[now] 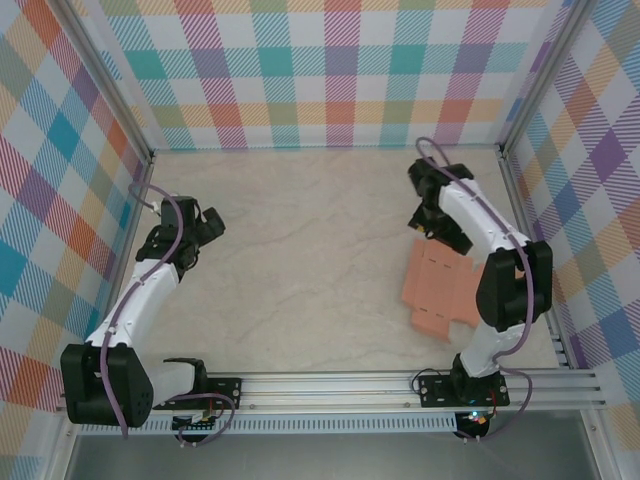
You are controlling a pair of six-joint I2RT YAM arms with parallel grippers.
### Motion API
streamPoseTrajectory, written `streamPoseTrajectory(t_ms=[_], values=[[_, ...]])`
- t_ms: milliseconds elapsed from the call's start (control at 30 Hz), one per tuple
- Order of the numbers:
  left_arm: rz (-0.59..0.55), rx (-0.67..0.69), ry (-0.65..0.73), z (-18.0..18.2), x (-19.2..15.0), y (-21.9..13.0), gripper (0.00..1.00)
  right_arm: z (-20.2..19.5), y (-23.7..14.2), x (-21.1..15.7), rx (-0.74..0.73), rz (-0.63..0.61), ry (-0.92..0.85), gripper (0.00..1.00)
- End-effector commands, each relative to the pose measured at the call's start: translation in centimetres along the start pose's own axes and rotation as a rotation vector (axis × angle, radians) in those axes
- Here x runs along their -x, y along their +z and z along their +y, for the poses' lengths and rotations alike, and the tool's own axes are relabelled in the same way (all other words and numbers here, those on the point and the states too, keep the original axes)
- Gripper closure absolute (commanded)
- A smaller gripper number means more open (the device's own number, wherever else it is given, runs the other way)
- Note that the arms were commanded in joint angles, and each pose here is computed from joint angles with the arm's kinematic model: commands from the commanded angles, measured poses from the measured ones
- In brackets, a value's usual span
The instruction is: Fold the paper box
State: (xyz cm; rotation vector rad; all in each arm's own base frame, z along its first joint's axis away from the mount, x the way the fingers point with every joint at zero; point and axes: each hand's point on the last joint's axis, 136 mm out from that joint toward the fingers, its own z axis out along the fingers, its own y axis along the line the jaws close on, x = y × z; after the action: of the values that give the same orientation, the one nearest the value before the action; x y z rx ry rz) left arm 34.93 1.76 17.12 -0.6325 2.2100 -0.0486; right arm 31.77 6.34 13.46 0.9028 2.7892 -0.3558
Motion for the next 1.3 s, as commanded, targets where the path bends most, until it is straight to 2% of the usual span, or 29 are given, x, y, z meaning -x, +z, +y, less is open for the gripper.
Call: streamPoseTrajectory(t_ms=[0,233,433,633,667,867,1000,1067,1167,1267], values=[[0.036,-0.054,-0.028,-0.8,-1.3,0.0,0.0,0.8,0.1,-2.9,-0.026,0.08,-0.008,0.01],[0.044,-0.056,-0.037,-0.6,-2.8,-0.4,0.0,3.6,2.2,-4.6,-0.06,0.176,-0.063,0.03],[0.037,-0.038,-0.051,0.0,-3.4,-0.8,0.0,3.1,4.8,-3.7,-0.168,0.129,-0.096,0.08],[0.054,-0.028,-0.078,0.2,-3.8,-0.8,0.0,2.9,7.2,-5.5,-0.216,0.191,-0.062,0.13],[0.055,-0.027,-0.08,0.2,-3.8,-0.8,0.0,2.8,7.6,-5.7,-0.226,0.195,-0.058,0.16],[0.055,-0.029,-0.096,0.2,-3.9,-0.8,0.0,2.0,7.3,-5.5,-0.238,0.167,-0.038,0.66],[0.058,-0.03,-0.099,-0.1,-3.8,-0.7,0.0,2.3,6.3,-5.3,-0.206,0.168,-0.033,0.87],[0.059,-0.061,-0.093,-0.8,-3.5,-0.9,0.0,3.1,5.3,-5.5,-0.164,0.197,-0.015,0.92],[0.047,-0.141,-0.069,-2.6,-3.1,-1.3,0.0,5.2,3.2,-6.2,-0.037,0.278,0.072,0.94],[0.012,-0.351,-0.023,-6.7,-2.6,-2.4,0.0,7.7,0.8,-7.0,0.095,0.377,0.186,0.94]])
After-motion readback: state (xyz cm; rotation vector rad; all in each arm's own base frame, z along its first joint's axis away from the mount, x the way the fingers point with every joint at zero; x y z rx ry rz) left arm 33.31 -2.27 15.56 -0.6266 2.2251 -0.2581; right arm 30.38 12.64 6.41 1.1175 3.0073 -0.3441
